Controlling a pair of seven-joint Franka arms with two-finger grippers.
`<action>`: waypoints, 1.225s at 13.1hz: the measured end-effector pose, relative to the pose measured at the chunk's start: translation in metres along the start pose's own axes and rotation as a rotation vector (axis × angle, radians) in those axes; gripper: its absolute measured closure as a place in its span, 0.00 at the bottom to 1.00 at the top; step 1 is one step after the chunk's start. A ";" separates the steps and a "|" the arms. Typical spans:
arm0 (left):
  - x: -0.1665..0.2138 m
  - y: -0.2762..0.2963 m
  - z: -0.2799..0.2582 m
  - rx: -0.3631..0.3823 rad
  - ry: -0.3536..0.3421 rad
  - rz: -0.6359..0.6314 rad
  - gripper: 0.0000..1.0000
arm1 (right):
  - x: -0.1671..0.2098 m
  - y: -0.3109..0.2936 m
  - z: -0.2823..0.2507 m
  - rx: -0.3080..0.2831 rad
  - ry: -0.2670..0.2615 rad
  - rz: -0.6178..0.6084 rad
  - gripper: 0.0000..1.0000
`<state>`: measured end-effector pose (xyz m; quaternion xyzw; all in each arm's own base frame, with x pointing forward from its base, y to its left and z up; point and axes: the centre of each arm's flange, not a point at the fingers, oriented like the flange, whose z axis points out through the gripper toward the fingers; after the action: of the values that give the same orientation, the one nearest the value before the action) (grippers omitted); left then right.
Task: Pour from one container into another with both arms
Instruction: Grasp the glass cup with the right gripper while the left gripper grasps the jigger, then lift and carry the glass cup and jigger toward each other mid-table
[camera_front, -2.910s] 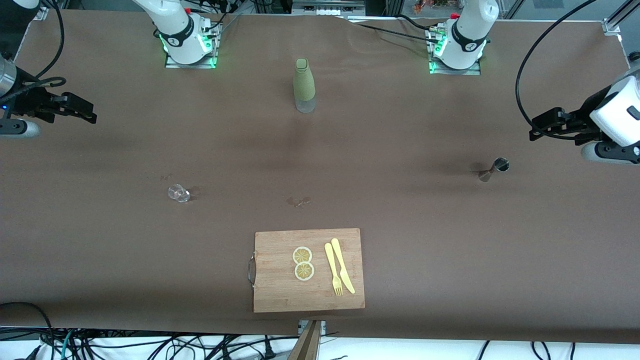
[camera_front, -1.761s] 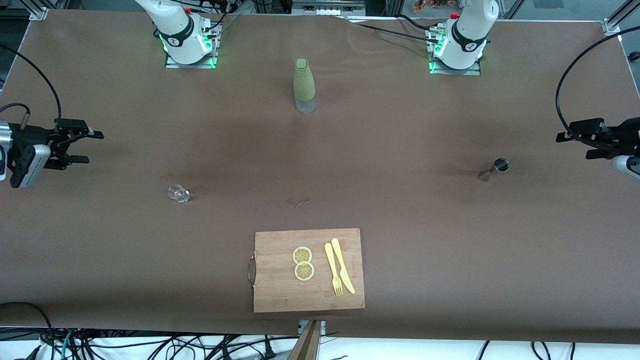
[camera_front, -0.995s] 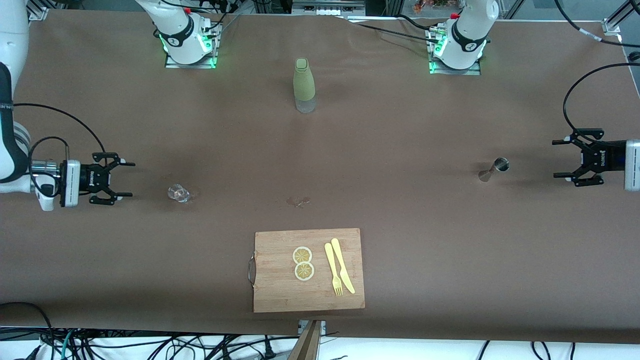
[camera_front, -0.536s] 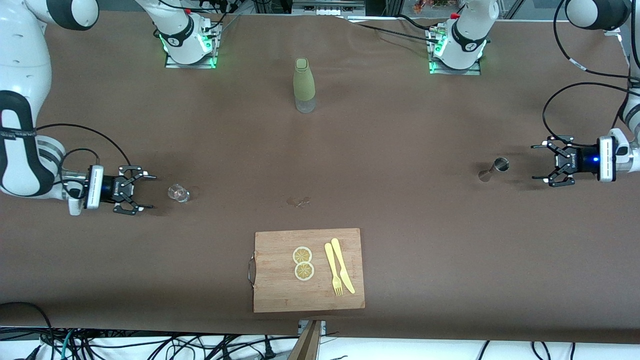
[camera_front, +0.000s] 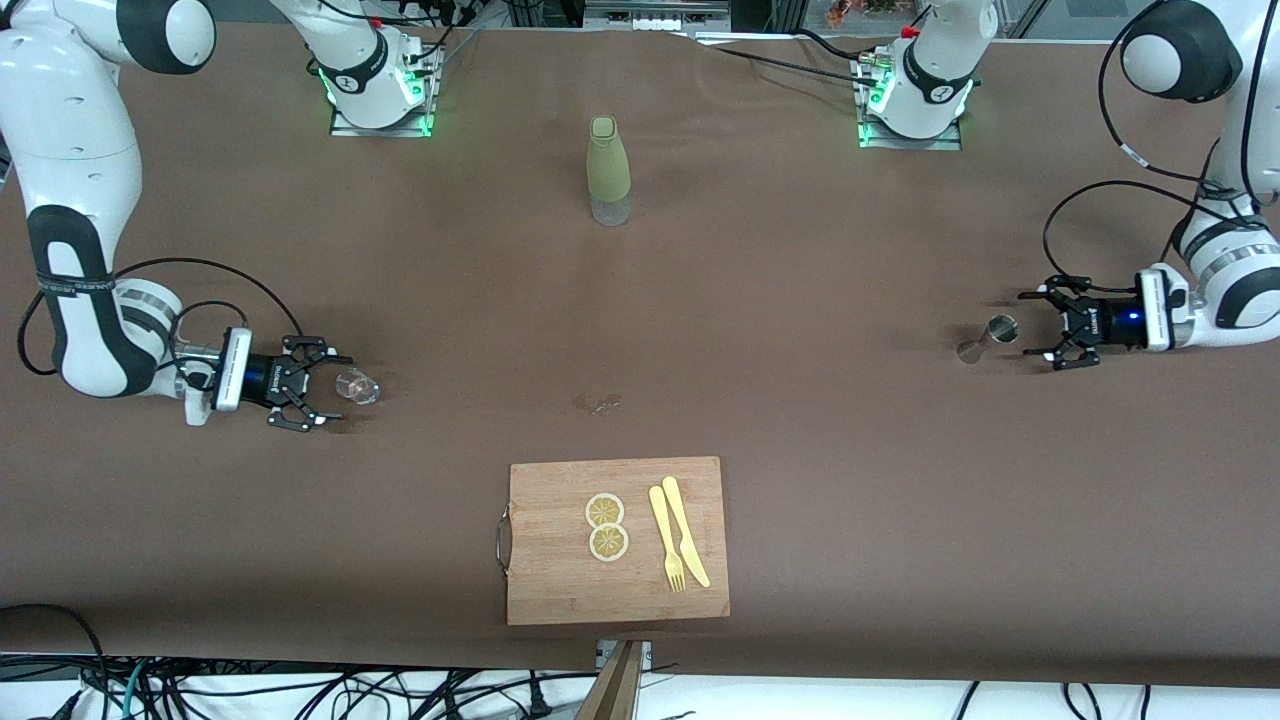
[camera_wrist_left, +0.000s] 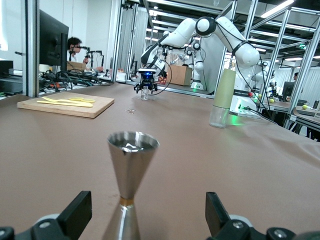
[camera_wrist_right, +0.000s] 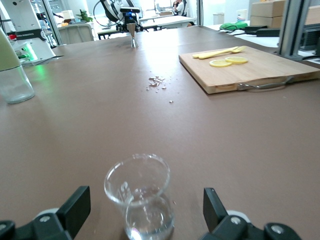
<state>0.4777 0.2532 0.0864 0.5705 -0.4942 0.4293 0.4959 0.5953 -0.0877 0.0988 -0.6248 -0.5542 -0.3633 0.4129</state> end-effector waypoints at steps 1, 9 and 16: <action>-0.007 0.001 0.006 -0.006 0.011 0.011 0.00 | -0.002 -0.004 0.009 0.009 0.006 -0.002 0.00; -0.017 -0.017 0.041 0.002 0.049 0.074 0.00 | -0.008 -0.011 0.019 0.013 0.018 -0.016 0.30; -0.021 -0.022 0.053 -0.008 0.053 0.081 0.24 | -0.010 -0.012 0.022 0.005 0.030 -0.009 0.56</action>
<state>0.4963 0.2039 0.0555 0.5365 -0.5055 0.4619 0.4933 0.5825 -0.0710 0.0824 -0.6155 -0.5518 -0.3733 0.4212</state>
